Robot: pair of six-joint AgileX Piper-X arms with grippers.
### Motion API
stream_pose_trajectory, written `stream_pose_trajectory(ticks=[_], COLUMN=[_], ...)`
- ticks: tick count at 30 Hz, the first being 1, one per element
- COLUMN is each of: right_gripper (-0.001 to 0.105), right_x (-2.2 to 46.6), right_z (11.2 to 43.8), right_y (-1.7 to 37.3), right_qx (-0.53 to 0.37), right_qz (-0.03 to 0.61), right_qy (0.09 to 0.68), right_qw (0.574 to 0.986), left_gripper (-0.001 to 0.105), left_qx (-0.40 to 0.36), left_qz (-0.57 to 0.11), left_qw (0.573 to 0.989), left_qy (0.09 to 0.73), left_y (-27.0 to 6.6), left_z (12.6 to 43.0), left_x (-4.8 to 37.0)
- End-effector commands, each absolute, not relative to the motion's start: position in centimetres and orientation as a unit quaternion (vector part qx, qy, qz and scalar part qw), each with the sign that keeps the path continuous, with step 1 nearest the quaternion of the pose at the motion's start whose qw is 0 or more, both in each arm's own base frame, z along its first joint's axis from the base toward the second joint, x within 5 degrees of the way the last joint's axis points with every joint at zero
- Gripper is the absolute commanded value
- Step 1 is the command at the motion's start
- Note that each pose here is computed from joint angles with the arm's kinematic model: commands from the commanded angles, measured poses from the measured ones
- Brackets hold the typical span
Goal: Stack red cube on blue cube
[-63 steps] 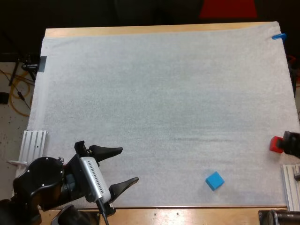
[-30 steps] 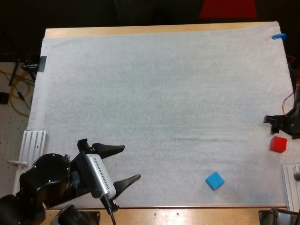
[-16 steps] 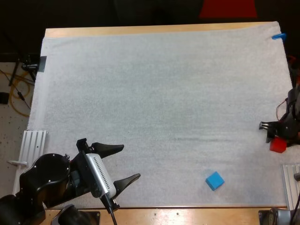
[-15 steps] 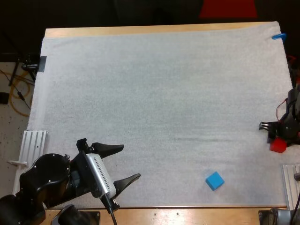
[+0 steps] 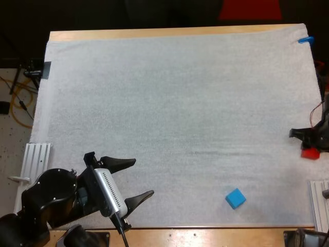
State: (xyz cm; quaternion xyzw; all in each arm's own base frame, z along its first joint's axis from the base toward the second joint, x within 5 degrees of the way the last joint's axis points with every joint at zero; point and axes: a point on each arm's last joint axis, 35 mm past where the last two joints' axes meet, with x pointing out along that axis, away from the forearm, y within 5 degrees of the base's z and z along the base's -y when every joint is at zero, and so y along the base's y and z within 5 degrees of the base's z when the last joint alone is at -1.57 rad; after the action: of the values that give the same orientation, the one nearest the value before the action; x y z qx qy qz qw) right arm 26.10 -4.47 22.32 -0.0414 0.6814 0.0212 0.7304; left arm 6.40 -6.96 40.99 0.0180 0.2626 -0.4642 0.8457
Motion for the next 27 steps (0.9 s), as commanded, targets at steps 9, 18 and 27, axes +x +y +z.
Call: stream_pose_trajectory(ticks=[9,18,27], right_gripper=[0.000,0.000,0.000], right_x=[22.0,18.3,15.4], right_z=[28.3,30.1,30.0], right_y=[1.4,7.3,12.6], right_qx=[-0.114,-0.158,-0.179], right_qz=[0.100,0.181,0.244], right_qy=[0.620,0.599,0.588], right_qw=[0.770,0.764,0.751], left_gripper=[0.069,0.069,0.069], left_qx=[0.018,0.021,0.024], left_qz=[-0.463,-0.461,-0.459], left_qw=[0.847,0.844,0.841], left_qy=[0.261,0.273,0.286], left_y=[-7.0,-6.9,-6.8], left_z=[41.2,40.9,40.7], left_x=[6.4,6.3,6.2])
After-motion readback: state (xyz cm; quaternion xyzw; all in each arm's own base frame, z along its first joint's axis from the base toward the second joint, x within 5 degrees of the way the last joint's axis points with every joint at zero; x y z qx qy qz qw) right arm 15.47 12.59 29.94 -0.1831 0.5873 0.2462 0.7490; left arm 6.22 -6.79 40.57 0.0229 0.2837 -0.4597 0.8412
